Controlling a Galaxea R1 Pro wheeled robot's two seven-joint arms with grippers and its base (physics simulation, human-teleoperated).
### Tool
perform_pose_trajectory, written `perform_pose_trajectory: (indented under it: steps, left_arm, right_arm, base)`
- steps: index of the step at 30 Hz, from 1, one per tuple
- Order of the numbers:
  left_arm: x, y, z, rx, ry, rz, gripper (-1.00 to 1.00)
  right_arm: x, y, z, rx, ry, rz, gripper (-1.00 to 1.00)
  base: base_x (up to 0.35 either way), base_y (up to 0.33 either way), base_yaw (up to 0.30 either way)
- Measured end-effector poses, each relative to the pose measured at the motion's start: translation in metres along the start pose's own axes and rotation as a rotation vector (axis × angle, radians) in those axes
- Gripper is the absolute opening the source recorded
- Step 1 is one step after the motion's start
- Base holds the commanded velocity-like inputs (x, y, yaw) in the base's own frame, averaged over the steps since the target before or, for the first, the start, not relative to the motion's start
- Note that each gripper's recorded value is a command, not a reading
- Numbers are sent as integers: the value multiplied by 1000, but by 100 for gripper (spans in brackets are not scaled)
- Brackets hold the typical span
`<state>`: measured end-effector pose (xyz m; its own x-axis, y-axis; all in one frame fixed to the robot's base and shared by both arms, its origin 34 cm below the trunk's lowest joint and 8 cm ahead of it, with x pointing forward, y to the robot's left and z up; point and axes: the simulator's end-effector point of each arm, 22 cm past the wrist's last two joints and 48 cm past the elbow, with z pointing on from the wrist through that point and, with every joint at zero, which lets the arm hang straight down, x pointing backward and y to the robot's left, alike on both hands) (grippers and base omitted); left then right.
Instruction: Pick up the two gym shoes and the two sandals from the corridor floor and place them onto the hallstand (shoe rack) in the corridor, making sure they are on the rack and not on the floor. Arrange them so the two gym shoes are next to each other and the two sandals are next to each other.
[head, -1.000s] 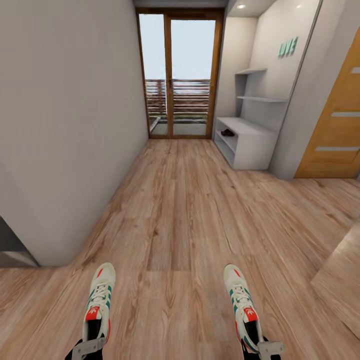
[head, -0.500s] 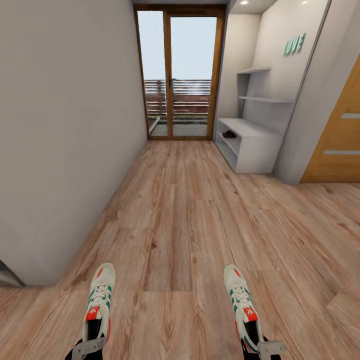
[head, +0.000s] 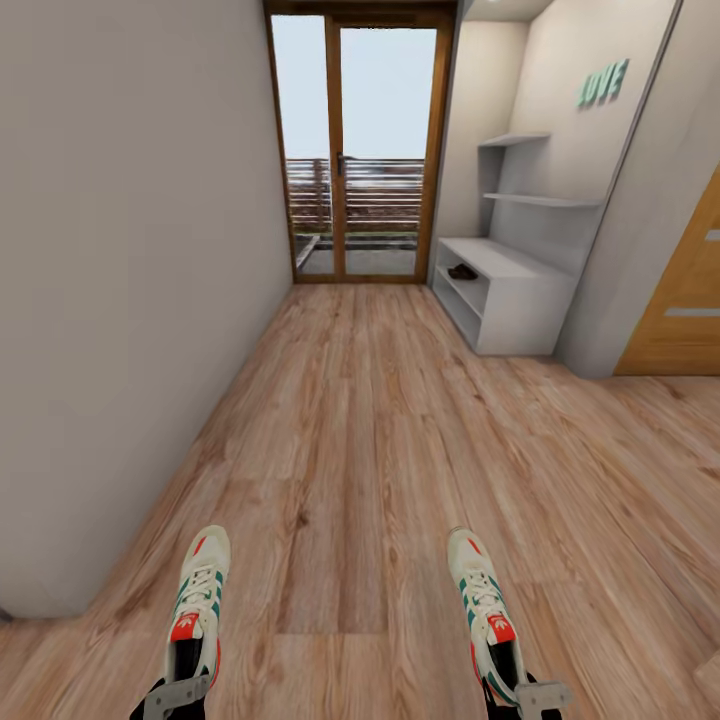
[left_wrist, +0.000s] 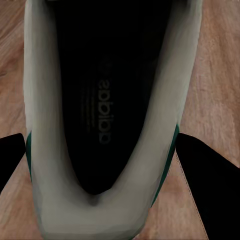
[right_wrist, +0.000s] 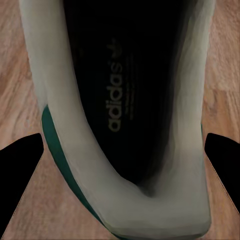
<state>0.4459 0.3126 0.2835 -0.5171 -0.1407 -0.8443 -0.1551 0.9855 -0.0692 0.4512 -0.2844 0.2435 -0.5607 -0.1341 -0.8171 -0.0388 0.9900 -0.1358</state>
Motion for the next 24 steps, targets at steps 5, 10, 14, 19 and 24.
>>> perform_pose_trajectory:
  steps: [5, 10, 14, 19, 24]
  left_arm:
    - [0, 0, 0, 0, 0, 0, -100]
    - [0, 0, 0, 0, 0, 1, -100]
    - [0, 0, 0, 0, 1, 1, -100]
    - [0, 0, 0, 0, 0, 1, -100]
    - [0, 0, 0, 0, 0, 1, -100]
  right_arm:
    - [0, 0, 0, 0, 0, 0, -100]
    - [0, -1, 0, 1, 0, -1, -100]
    - [0, -1, 0, 1, -1, -1, -100]
    - [0, -1, 0, 1, -1, -1, -100]
    - [0, -1, 0, 1, -1, -1, -100]
  base:
    - [339, 0, 0]
    - [339, 0, 0]
    - [339, 0, 0]
    - [339, 0, 0]
    - [339, 0, 0]
